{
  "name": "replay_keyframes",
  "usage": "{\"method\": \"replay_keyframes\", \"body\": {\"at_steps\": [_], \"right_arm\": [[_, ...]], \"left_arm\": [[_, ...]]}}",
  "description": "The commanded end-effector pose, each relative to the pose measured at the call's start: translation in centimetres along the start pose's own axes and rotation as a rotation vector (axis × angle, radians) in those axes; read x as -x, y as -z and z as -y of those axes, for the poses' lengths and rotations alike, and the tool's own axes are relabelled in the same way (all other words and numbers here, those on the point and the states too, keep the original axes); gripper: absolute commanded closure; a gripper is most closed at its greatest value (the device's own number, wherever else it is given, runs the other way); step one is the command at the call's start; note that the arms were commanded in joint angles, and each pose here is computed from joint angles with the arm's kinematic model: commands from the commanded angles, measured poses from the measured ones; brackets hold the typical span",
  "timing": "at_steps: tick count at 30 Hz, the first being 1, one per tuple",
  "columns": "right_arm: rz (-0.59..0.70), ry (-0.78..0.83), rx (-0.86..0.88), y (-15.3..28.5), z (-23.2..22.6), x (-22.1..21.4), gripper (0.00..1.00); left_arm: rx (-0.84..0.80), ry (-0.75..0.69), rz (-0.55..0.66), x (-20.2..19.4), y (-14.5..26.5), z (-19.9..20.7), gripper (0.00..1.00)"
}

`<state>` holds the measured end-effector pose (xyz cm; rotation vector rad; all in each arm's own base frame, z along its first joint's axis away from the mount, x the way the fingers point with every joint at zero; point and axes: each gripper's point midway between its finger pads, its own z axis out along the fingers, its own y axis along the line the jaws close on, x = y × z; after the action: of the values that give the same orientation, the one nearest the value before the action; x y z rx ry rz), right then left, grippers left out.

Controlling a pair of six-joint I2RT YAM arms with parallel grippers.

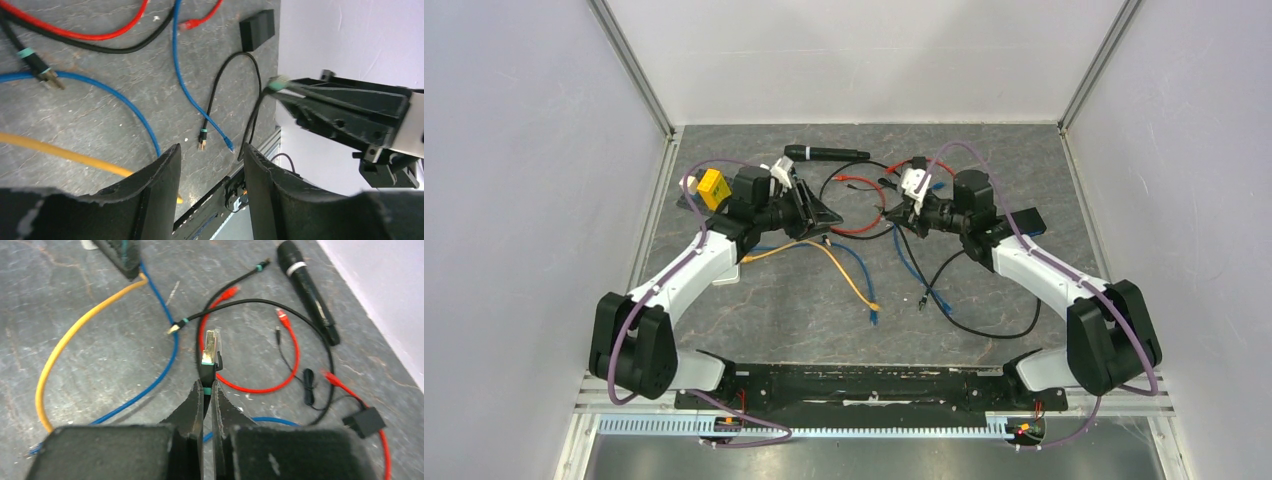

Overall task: Insert the plug into the switch port
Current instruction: Pick up the connector from the center of the board.

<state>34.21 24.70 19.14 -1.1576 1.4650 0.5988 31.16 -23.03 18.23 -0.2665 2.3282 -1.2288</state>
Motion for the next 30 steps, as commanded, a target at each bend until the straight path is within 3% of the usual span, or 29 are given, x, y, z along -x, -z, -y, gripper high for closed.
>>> {"method": "replay_keyframes", "body": {"at_steps": [1,10,24,26,30], "right_arm": [[0.023,0.036,0.079,-1.0,-1.4,1.4,1.00],[0.040,0.013,0.141,-1.6,-3.0,2.0,1.00],[0.045,0.006,0.194,-1.9,-4.6,2.3,1.00],[0.044,0.003,0.197,-2.0,-4.7,2.3,1.00],[0.039,-0.008,0.198,-2.1,-4.7,2.0,1.00]], "left_arm": [[-0.085,-0.148,0.013,1.0,0.2,3.2,0.44],[-0.224,-0.390,0.010,-0.7,-1.0,6.8,0.42],[-0.323,-0.343,-0.079,-1.9,-4.2,7.3,0.48],[-0.336,-0.343,-0.100,-2.3,-4.4,7.5,0.52],[-0.333,-0.339,-0.109,-2.6,-4.4,7.2,0.77]]}}
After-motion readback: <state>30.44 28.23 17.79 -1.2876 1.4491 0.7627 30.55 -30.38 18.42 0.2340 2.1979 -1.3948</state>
